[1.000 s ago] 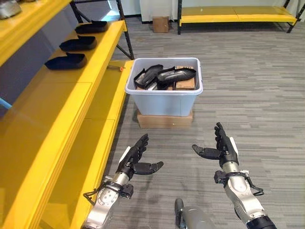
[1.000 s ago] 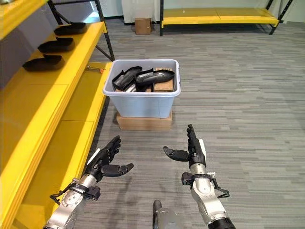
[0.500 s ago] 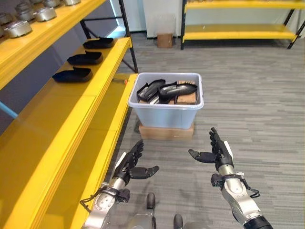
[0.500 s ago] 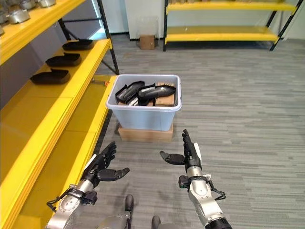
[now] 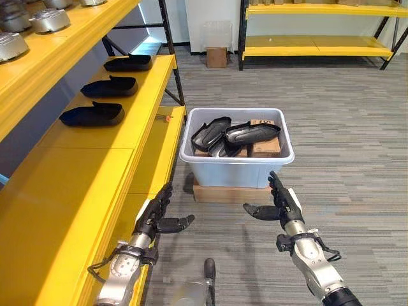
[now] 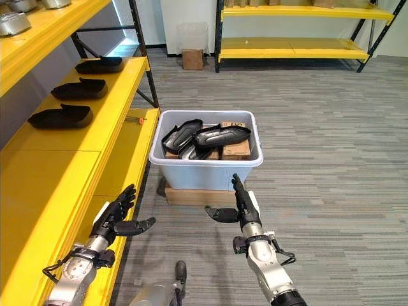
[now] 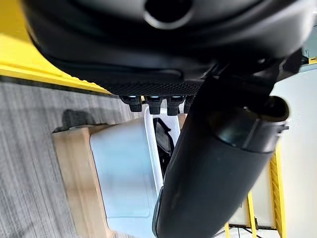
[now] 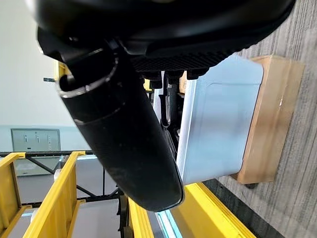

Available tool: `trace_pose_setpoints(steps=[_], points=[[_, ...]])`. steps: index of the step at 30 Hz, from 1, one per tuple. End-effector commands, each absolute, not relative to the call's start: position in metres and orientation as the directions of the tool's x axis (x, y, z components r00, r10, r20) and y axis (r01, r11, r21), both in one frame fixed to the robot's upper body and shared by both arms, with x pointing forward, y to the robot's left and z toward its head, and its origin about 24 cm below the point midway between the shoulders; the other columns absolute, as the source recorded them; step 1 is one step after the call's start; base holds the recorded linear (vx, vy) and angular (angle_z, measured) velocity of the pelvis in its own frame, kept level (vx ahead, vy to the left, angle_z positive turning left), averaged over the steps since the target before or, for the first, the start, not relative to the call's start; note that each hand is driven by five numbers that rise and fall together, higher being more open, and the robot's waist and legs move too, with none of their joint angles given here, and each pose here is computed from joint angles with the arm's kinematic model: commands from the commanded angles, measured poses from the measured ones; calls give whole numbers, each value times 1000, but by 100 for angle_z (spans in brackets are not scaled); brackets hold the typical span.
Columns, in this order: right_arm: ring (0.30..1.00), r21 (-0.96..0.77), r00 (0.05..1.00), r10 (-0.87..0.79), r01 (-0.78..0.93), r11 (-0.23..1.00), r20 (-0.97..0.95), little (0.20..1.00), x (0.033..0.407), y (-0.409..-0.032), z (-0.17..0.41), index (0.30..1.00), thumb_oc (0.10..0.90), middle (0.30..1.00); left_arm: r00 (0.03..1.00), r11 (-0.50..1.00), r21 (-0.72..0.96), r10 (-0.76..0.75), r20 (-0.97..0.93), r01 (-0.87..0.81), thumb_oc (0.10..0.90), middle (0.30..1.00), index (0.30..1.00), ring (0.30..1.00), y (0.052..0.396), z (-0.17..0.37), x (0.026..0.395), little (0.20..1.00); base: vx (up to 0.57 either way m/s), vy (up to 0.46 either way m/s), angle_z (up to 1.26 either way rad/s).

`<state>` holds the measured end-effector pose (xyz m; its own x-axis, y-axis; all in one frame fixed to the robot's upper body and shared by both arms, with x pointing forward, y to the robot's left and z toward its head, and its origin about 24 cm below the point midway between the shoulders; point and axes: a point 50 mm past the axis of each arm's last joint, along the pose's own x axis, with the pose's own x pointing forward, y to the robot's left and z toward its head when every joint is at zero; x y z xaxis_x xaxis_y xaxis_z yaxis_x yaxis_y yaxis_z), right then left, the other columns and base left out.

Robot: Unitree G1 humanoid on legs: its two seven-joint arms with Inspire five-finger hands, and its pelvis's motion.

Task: Move parts from the plastic box to the shelf.

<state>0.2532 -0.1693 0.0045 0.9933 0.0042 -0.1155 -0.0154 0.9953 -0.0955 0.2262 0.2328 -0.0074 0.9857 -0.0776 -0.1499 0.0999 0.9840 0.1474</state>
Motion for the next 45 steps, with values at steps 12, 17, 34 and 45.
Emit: trace_pose_setpoints(steps=[12,17,34,45], points=[[1000,-83,981,-70,86,993,181,1000,269,-163,50,1000,900,1000,969,967,120,-235,73,225,900,1000,1000,1000,204,32,240,1000,288,134,-17],[1000,-91,976,-25,45,995,217,1000,269,-168,62,1000,900,1000,971,968,114,-233,55,225,900,1000,1000,1000,212,34,236,1000,331,-284,-28],[1000,-103,970,-15,41,994,243,1000,271,-178,73,1000,900,1000,969,976,75,-213,126,205,900,1000,1000,1000,188,39,245,1000,191,-202,16],[1000,-216,945,42,31,976,324,1000,272,-182,90,1000,900,1000,977,990,68,-136,162,126,900,1000,1000,1000,190,44,246,1000,120,-71,-2]])
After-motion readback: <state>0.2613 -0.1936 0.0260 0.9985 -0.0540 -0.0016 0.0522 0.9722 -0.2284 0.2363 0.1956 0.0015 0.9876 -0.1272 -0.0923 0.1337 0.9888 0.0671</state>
